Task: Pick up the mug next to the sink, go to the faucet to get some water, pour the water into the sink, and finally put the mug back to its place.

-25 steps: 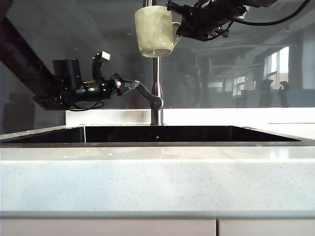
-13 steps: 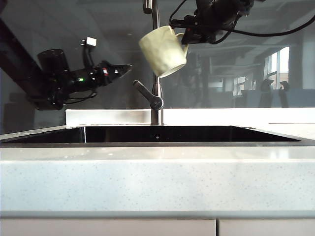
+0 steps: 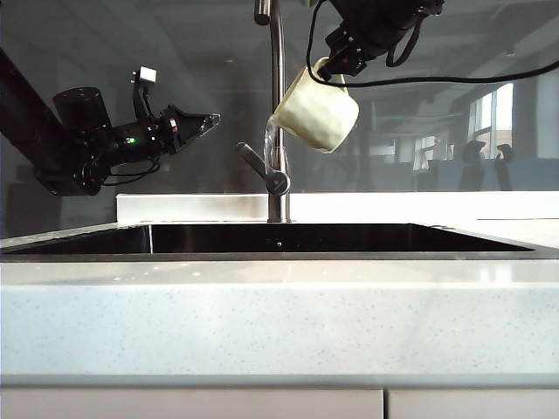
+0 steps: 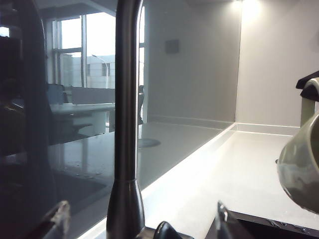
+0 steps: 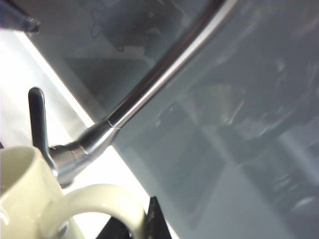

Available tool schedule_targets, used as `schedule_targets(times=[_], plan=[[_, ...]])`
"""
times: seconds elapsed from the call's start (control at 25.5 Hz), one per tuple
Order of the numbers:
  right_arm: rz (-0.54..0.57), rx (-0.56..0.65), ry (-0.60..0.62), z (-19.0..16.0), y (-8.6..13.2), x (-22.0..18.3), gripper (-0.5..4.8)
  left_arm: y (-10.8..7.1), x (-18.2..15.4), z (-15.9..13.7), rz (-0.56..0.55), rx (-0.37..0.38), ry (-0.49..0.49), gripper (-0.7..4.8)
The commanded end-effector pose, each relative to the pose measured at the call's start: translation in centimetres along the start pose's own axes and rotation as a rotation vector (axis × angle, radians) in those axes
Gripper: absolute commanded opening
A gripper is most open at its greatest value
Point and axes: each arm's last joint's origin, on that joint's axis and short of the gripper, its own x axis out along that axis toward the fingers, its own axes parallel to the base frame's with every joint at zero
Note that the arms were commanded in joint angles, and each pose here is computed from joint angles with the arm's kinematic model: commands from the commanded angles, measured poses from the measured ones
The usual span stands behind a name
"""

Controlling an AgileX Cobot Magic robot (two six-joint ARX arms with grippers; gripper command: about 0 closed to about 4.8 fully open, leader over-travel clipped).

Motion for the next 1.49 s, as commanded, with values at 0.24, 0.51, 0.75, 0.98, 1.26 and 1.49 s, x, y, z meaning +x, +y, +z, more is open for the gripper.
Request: schedule_targets(times=[0.24,0.51,0.75,0.98,1.26,1.49], plan=[[-0.092,-0.421,-0.095,2.5,-0.6,-0.7,-0.02,-0.1,0.1,0.6,-0.009,0.017,-0.009,3.71],[-0.096,-0.699,-0.100,3.1,0.1,-0.7,-0.01,-0.1,0.1,0.6,-0.009,0.017,-0.009,3.71],[-0.103,-0.913,-0.124,4.2,1.0,-0.8,-0.02,-0.1,0.1,0.6,-0.008,-0.006,-0.009,3.71],[-0.121,-1.025,-0.129,4.4,1.1,-0.9,-0.02,-0.1,0.1,0.6,-0.008,-0.005,-0.009,3.71],[-0.123,-1.062,-0.119,4.4,1.1,-0.9,-0.02,-0.1,0.1,0.6,-0.009,-0.005,-0.009,3.71],[-0.165,-0.447,-0.014,4.1,0.8,-0.9,-0.02,-0.1,0.1,0.6,-0.009,-0.005,-0.009,3.71]])
